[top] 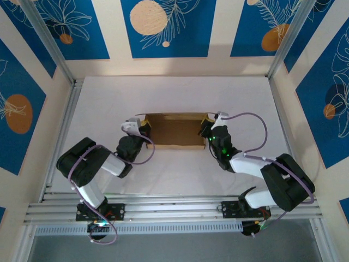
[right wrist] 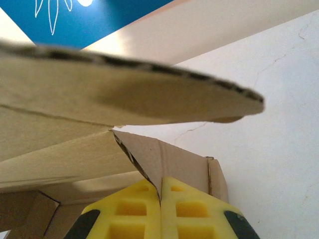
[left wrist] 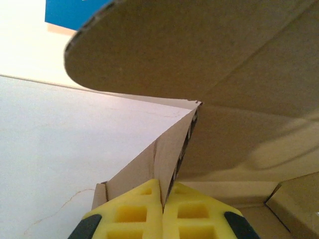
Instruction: Fold the paper box
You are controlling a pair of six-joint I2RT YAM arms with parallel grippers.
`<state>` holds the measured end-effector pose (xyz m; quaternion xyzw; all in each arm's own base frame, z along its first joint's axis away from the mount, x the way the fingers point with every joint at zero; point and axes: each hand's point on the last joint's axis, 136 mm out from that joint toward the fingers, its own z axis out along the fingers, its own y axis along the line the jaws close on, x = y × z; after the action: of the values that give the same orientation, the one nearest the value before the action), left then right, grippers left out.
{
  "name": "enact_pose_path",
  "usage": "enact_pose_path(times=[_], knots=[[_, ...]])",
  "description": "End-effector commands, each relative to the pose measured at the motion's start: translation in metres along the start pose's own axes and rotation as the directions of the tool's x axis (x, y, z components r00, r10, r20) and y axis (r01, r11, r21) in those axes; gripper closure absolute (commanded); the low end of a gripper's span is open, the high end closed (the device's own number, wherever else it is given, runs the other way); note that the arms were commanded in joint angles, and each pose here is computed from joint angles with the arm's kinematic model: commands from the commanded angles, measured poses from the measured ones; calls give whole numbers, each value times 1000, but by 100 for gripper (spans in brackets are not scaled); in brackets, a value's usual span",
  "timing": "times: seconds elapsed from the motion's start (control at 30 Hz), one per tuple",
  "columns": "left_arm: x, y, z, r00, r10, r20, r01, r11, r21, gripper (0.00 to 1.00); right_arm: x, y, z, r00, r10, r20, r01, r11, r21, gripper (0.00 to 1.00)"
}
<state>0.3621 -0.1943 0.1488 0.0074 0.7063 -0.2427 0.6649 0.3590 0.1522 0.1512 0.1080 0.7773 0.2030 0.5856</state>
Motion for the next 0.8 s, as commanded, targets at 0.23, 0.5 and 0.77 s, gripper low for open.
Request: enact_pose_path(times=[0.23, 0.5, 0.77], knots=[[37, -15, -16, 990, 58, -127, -46, 994, 96, 99, 57, -10, -13, 983, -35, -180, 33, 999, -18, 100], [36, -14, -21, 985, 120, -121, -109, 989, 98, 100, 52, -13, -15, 984, -33, -176, 34, 999, -2, 100], [47, -9, -22, 976, 161, -146, -149, 985, 92, 100, 46, -6, -16, 982, -25, -185, 19, 999, -31, 94]])
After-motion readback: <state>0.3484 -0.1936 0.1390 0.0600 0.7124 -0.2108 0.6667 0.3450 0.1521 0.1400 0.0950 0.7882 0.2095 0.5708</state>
